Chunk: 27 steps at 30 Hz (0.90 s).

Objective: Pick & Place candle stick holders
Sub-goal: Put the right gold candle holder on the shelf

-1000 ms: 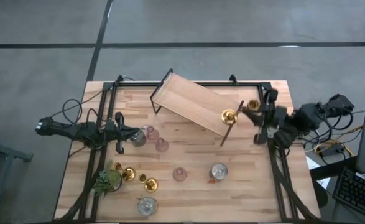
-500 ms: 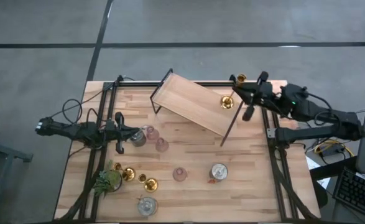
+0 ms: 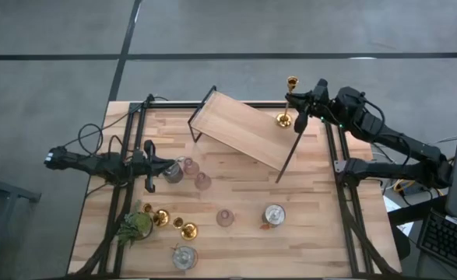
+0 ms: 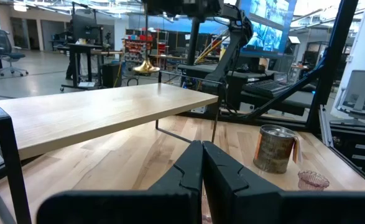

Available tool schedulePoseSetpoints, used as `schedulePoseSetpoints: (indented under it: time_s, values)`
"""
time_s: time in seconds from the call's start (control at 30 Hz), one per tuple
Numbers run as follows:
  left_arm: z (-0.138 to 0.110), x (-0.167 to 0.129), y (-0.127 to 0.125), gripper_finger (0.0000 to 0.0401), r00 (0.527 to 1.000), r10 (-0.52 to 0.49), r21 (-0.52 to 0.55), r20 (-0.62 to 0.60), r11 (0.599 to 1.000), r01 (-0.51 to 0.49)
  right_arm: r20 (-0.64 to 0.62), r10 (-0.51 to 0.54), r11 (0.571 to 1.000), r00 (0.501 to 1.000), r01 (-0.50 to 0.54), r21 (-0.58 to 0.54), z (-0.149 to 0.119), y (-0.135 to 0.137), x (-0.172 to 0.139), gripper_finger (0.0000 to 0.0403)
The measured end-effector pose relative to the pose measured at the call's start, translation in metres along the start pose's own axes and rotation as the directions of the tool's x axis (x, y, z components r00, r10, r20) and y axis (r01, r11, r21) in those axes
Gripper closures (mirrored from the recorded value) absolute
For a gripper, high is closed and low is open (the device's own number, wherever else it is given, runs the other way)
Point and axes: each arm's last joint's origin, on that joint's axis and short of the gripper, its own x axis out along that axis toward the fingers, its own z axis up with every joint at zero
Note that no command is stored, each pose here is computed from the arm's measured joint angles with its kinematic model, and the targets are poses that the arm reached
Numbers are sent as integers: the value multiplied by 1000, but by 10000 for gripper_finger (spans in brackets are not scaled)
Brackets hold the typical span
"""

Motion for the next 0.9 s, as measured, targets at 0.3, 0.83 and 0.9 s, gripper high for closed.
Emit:
schedulePoseSetpoints:
  time_s: [0.3, 0.83, 0.9]
  values:
    - [0, 0, 0, 389, 1000, 0, 0, 0, 1000, 0, 5, 3, 1000, 1000, -4, 17, -14, -4, 13, 385]
    - [0, 0, 0, 389, 1000, 0, 0, 0, 1000, 0, -25, 3, 999, 1000, -2, 33, -34, -3, 16, 385]
    - [0, 0, 0, 389, 1000, 0, 0, 0, 1000, 0, -28, 3, 999, 1000, -2, 33, -35, -3, 16, 384]
